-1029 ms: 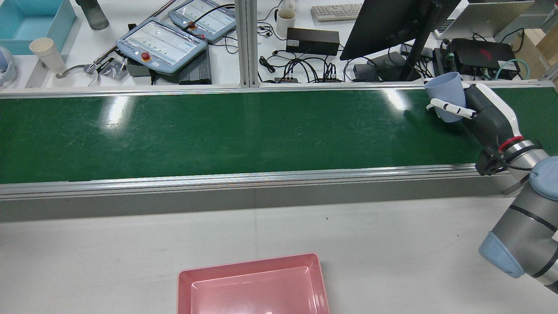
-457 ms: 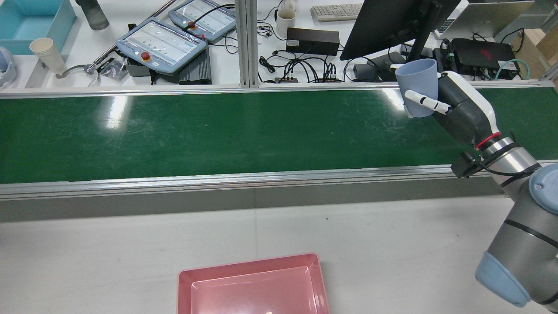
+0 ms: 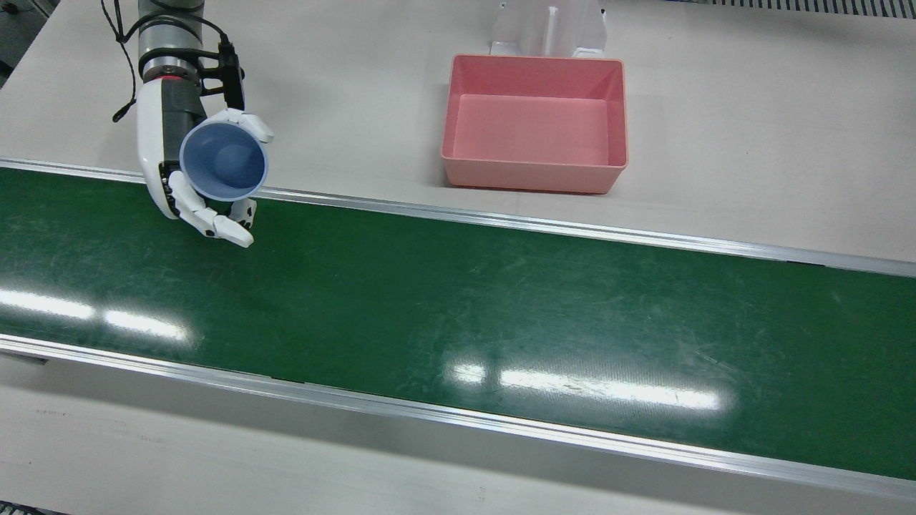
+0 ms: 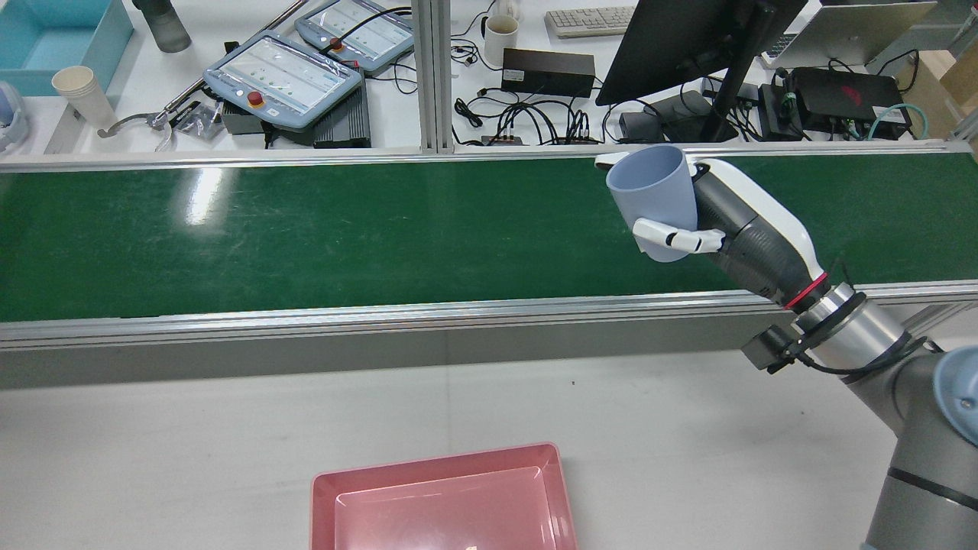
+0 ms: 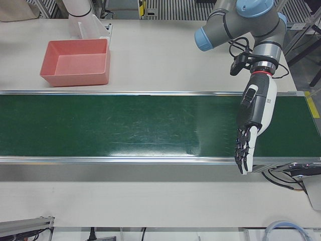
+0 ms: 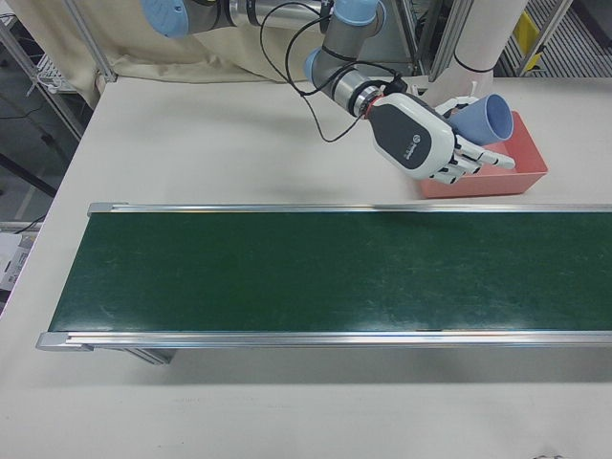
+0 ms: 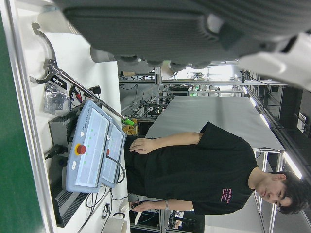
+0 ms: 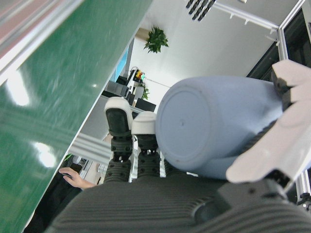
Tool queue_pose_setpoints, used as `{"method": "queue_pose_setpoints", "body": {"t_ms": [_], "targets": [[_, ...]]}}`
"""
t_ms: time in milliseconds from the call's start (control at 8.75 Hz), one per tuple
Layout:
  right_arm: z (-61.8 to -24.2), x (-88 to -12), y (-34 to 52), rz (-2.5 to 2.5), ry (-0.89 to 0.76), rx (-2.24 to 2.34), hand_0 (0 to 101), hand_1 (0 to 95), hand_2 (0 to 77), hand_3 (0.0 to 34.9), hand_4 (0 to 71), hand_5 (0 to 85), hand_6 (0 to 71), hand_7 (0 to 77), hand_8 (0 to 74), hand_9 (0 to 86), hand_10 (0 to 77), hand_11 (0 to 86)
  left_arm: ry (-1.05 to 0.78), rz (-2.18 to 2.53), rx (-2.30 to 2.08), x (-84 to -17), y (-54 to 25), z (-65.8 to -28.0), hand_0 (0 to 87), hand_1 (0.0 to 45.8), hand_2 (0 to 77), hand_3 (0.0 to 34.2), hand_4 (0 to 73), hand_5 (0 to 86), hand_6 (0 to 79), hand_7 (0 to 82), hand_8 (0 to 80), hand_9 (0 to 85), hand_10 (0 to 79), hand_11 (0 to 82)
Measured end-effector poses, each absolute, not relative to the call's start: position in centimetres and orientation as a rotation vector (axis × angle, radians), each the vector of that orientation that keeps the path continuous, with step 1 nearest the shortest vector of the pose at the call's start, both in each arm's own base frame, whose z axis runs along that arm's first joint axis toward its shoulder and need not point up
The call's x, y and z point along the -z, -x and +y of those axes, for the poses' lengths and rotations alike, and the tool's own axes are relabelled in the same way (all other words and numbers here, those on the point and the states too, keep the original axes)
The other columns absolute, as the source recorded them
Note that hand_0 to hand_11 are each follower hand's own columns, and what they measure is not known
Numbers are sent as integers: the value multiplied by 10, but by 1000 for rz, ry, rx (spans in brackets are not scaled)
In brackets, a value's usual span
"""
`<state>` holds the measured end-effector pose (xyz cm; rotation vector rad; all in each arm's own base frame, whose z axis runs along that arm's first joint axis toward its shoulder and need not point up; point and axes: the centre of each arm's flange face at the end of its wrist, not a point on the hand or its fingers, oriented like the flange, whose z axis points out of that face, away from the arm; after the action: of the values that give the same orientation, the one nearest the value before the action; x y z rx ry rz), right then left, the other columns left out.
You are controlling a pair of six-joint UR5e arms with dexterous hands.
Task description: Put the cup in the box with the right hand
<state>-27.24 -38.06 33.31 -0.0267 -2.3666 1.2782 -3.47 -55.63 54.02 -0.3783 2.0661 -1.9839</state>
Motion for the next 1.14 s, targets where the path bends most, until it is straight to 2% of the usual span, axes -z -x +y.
{"method": "queue_pose_setpoints", "body": {"t_ms": [229, 457, 571, 686, 800, 914, 1029, 1143], "targets": [[-333, -321, 323, -2341, 112, -1194, 345, 131, 327, 0, 0, 142, 376, 698, 562, 704, 404, 584, 378, 2066, 1984, -540, 35, -556, 0, 5, 11, 0, 11, 5, 5, 5, 0, 0, 0, 0], [-290, -309, 369, -2316, 167, -1113, 363, 153, 333, 0, 0, 136, 322, 704, 518, 709, 371, 529, 378, 2066, 1985, -540, 35, -556, 0, 5, 11, 0, 11, 0, 5, 5, 0, 0, 0, 0], [-274, -305, 383, -2307, 190, -1085, 374, 169, 338, 0, 0, 120, 300, 704, 458, 687, 338, 475, 378, 2066, 1984, -540, 35, -556, 0, 5, 11, 0, 11, 0, 5, 5, 0, 0, 0, 0], [-260, -303, 395, -2298, 218, -1062, 421, 207, 344, 0, 0, 55, 229, 649, 376, 605, 245, 393, 378, 2066, 1984, -540, 35, -556, 0, 5, 11, 0, 11, 5, 5, 5, 0, 0, 0, 0], [-251, -302, 402, -2291, 240, -1048, 462, 240, 333, 0, 0, 44, 60, 529, 245, 491, 98, 262, 378, 2066, 1984, -540, 35, -556, 0, 5, 11, 0, 11, 0, 5, 5, 0, 0, 0, 0], [-245, -302, 407, -2286, 254, -1039, 461, 120, 295, 0, 0, 38, 5, 382, 93, 376, 11, 142, 379, 2065, 1984, -541, 34, -556, 0, 5, 11, 0, 11, 5, 5, 5, 0, 0, 0, 0], [-242, -303, 409, -2281, 261, -1035, 461, 120, 295, 0, 0, 38, 5, 382, 93, 376, 11, 142, 379, 2065, 1984, -541, 34, -556, 0, 5, 11, 0, 11, 5, 5, 5, 0, 0, 0, 0], [-240, -303, 411, -2278, 264, -1033, 461, 153, 71, 0, 0, 38, 5, 76, 5, 44, 0, 11, 379, 2065, 1985, -541, 34, -556, 0, 5, 11, 0, 11, 0, 5, 5, 0, 0, 0, 0]]}}
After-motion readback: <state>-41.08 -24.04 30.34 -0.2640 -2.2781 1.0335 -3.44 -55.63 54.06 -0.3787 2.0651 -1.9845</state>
